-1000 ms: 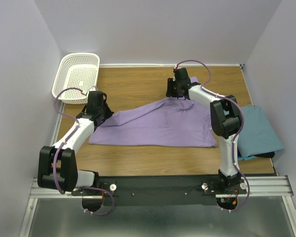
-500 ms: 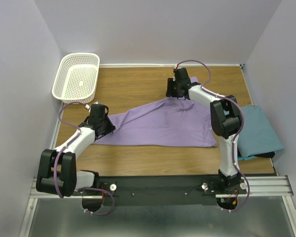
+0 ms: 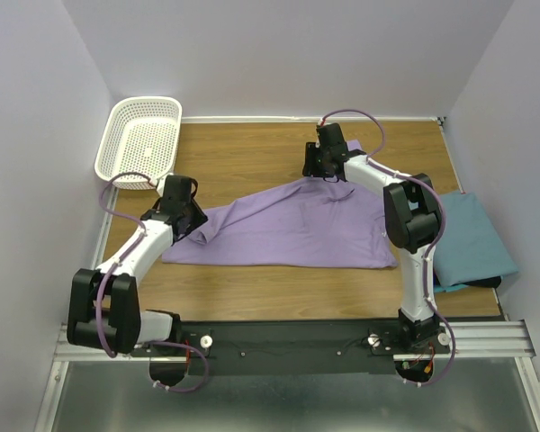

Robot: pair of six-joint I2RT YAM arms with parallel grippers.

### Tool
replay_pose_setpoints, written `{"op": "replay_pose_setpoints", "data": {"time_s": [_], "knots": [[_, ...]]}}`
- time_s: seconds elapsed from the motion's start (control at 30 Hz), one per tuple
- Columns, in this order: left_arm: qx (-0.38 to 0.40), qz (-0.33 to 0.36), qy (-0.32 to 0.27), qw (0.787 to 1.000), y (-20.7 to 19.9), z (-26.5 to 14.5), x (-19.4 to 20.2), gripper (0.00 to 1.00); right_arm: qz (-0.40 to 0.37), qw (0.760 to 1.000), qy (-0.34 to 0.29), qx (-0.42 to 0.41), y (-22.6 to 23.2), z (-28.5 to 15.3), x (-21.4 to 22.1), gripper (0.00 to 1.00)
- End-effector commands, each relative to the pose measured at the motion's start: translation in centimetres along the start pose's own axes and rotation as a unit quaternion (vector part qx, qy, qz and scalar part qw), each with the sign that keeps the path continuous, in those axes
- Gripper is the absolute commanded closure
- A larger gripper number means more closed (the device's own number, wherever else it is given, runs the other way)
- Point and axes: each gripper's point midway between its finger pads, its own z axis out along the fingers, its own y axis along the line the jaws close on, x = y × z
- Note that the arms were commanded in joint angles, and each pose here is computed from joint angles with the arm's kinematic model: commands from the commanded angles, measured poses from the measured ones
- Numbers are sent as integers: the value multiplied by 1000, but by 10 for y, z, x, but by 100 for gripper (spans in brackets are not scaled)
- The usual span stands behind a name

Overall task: Fold and stack the t-shirts
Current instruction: Fold the tshirt

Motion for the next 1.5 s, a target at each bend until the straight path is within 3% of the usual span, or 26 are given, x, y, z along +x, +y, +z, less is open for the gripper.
{"op": "replay_pose_setpoints", "data": {"time_s": [0.0, 0.77, 0.93, 1.1, 1.27, 1.47], "knots": [[-36, -12, 16, 999, 15, 7, 13, 62, 4, 1000, -24, -14, 6, -18, -20, 45], [-59, -23, 24, 998, 20, 37, 19, 64, 2, 1000, -25, -15, 7, -21, -20, 45], [-55, -21, 12, 998, 15, 37, 10, 71, 3, 1000, -25, -14, 5, -22, -20, 45], [-49, -13, -11, 999, 4, 32, -12, 90, 4, 1000, -27, -14, 5, -22, -22, 45], [-54, -5, -52, 997, -6, 24, -47, 100, 4, 999, -30, -14, 7, -23, -24, 45], [-49, -1, -112, 992, -28, 22, -101, 100, 11, 999, -35, -14, 7, -23, -29, 45]]}}
